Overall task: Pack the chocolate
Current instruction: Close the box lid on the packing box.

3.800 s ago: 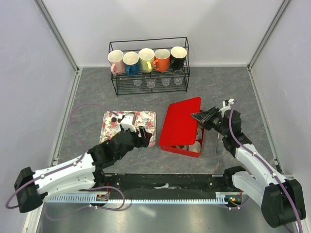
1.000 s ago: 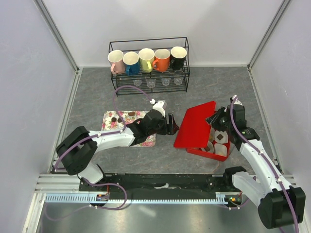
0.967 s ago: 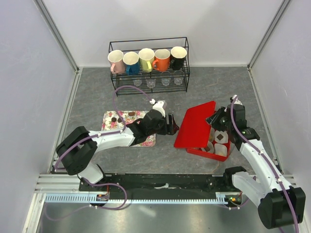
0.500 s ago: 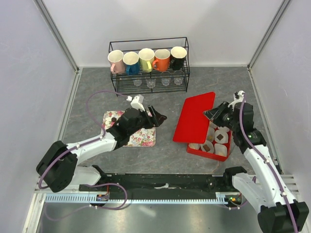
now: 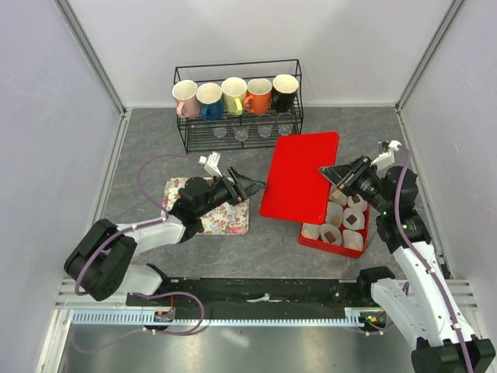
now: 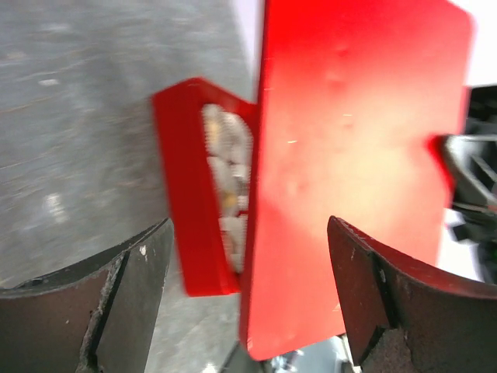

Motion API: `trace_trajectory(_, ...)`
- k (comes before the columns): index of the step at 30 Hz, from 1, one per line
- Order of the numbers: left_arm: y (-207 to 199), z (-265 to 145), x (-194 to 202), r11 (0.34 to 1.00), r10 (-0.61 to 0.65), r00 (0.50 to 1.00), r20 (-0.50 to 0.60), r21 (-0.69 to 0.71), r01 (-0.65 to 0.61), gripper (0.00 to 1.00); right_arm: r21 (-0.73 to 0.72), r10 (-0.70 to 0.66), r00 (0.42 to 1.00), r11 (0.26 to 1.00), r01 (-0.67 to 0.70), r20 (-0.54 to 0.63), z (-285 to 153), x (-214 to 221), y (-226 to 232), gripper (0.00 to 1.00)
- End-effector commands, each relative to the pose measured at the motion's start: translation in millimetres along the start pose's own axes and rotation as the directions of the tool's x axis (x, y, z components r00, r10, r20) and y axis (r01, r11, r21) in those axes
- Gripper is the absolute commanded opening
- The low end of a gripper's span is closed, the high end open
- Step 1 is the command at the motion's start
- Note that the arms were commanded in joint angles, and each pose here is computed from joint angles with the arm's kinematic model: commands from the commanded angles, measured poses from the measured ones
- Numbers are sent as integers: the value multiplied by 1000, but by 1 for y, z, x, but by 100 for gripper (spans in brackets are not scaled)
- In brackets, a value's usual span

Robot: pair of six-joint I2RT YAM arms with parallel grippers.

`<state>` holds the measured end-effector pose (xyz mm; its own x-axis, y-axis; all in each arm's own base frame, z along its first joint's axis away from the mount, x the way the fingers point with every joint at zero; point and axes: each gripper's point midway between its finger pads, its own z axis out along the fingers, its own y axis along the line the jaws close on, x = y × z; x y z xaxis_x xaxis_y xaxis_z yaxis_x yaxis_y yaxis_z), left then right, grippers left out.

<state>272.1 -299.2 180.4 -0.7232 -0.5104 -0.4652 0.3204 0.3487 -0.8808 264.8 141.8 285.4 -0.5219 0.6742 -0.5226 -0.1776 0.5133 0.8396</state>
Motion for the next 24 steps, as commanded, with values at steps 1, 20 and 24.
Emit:
trace_trajectory(1, -52, -4, -4, 973, -18, 999, -34, 231, 26, 87, -184, -16, 999, 983, 23, 42, -11, -17, 53, 0)
trace_trajectory(20, -50, 7, 12, 952, -114, 982, -148, 266, 151, 81, -287, 10, 1000, 958, -3, 21, -15, -14, 70, 0)
trace_trajectory(24, -65, 6, 10, 917, -142, 976, -168, 349, 194, 79, -298, 22, 1000, 954, -17, 14, -13, -13, 70, 0)
